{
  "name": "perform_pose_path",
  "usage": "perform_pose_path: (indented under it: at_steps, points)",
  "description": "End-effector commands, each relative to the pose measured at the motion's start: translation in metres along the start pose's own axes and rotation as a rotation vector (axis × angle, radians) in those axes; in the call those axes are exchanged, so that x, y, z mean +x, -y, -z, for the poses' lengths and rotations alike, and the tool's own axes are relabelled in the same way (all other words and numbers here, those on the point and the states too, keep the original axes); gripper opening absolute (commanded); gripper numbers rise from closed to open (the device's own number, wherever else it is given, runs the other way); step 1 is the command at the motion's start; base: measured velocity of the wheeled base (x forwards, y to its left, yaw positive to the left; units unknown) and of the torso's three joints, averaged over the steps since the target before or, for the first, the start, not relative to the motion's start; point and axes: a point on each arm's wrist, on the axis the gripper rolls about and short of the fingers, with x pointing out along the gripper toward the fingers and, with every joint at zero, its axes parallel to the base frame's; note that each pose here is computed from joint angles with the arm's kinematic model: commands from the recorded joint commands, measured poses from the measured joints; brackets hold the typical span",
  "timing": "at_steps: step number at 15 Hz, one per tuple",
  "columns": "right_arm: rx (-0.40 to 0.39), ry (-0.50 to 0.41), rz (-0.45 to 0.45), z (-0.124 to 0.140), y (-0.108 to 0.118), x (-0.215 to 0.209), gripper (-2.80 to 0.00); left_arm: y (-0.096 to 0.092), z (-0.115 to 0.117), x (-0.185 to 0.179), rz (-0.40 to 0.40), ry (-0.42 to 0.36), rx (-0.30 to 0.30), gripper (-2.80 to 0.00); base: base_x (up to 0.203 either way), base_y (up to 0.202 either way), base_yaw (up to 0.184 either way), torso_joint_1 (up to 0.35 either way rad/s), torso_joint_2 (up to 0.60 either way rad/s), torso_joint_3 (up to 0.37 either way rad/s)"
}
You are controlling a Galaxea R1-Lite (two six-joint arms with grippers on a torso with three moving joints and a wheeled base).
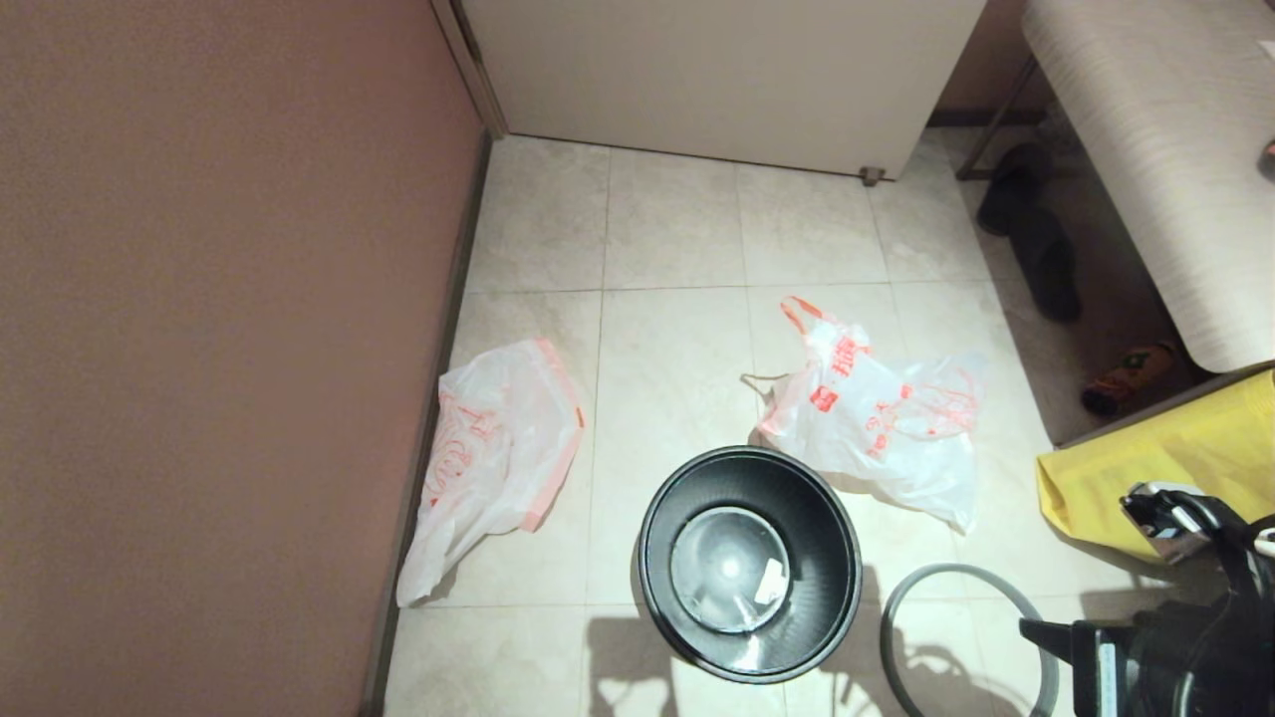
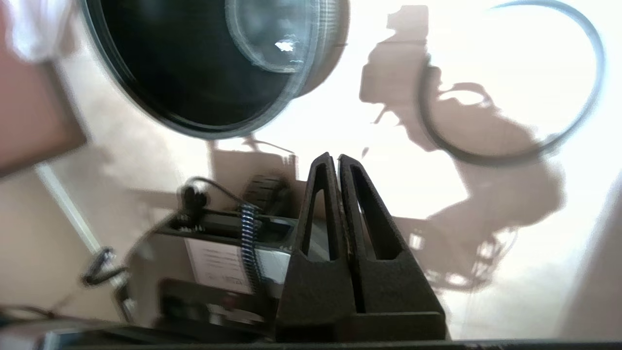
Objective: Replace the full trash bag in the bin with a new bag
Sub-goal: Pick up a new trash bag
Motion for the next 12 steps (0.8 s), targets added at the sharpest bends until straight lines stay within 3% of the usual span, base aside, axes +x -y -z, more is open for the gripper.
perform_pose_path:
  at_steps: [1, 5, 12]
  points:
    - [0.025, 0.079, 0.021, -0.001, 0.008, -0.021, -2.80, 0.000, 0.000, 0.000, 0.000, 0.001, 0.000, -2.80, 0.000, 0.000, 0.000, 0.000, 0.00, 0.000]
    - [0.051, 0.157, 0.163, -0.007, 0.016, -0.026, -2.80, 0.000, 0.000, 0.000, 0.000, 0.001, 0.000, -2.80, 0.000, 0.000, 0.000, 0.000, 0.00, 0.000]
    - [0.139, 0.301, 0.263, -0.009, 0.034, -0.053, -2.80, 0.000, 0.000, 0.000, 0.000, 0.001, 0.000, -2.80, 0.000, 0.000, 0.000, 0.000, 0.00, 0.000]
